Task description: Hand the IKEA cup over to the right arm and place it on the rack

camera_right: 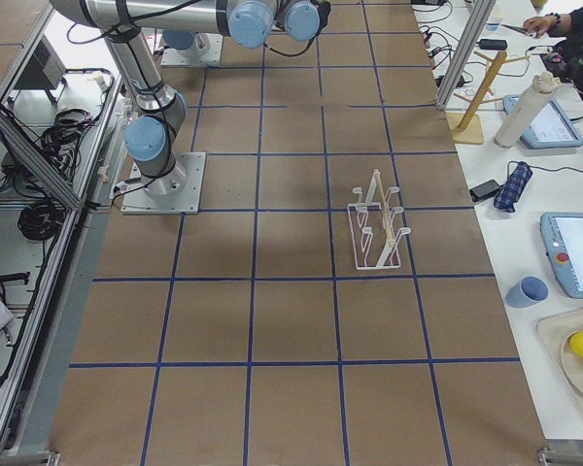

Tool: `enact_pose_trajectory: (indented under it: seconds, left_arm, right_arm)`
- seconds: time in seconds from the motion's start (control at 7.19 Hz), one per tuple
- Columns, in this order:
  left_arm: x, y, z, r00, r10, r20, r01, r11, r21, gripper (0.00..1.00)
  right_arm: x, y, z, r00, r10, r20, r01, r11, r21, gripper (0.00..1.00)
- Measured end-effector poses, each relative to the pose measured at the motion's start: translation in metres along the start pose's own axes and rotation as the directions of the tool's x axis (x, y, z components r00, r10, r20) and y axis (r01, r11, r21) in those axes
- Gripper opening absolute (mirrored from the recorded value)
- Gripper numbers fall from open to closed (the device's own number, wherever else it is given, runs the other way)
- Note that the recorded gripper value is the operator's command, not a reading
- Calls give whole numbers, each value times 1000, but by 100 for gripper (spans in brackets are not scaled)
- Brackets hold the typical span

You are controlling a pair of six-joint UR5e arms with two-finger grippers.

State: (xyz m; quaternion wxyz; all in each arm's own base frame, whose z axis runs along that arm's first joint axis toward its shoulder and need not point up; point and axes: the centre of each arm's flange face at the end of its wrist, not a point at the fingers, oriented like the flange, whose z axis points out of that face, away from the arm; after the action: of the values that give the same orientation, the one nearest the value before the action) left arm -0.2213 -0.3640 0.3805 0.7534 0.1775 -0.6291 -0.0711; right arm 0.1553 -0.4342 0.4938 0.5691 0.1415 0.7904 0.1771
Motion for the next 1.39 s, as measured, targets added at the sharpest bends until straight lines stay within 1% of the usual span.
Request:
enact_pose_trajectory:
  seconds: [0.14, 0.28, 0.56, 0.83, 0.97, 1.11, 1.25, 1.39]
  left_arm:
    - [0, 0, 0, 1000, 0, 1, 0, 1000, 0, 0]
    - [0, 0, 0, 1000, 0, 1, 0, 1000, -1, 0]
    - [0, 0, 0, 1000, 0, 1, 0, 1000, 0, 0]
    - [1, 0, 0, 1000, 2, 1, -2, 1000, -1, 1]
    - [1, 1, 0, 1000, 3, 3, -3, 1000, -2, 16]
    - [1, 1, 0, 1000, 2, 4, -2, 1000, -3, 80]
    - [1, 1, 0, 1000, -1, 4, 1, 1000, -3, 100]
    - [1, 1, 0, 1000, -4, 2, 4, 1000, -2, 100]
  right_arm:
    - [0, 0, 0, 1000, 1, 1, -1, 1000, 1, 85]
    - [0, 0, 0, 1000, 1, 1, -1, 1000, 1, 78]
    - [0, 0, 0, 1000, 0, 2, 0, 1000, 1, 69]
    - [-1, 0, -1, 1000, -1, 0, 1, 1000, 1, 67]
    - [-1, 0, -1, 1000, -3, -1, 3, 1000, 2, 60]
    - [-2, 0, -2, 1000, -5, -3, 5, 1000, 4, 59]
    - [-3, 1, -3, 1000, -7, -3, 7, 1000, 6, 59]
    - [-3, 0, -3, 1000, -7, -3, 7, 1000, 6, 59]
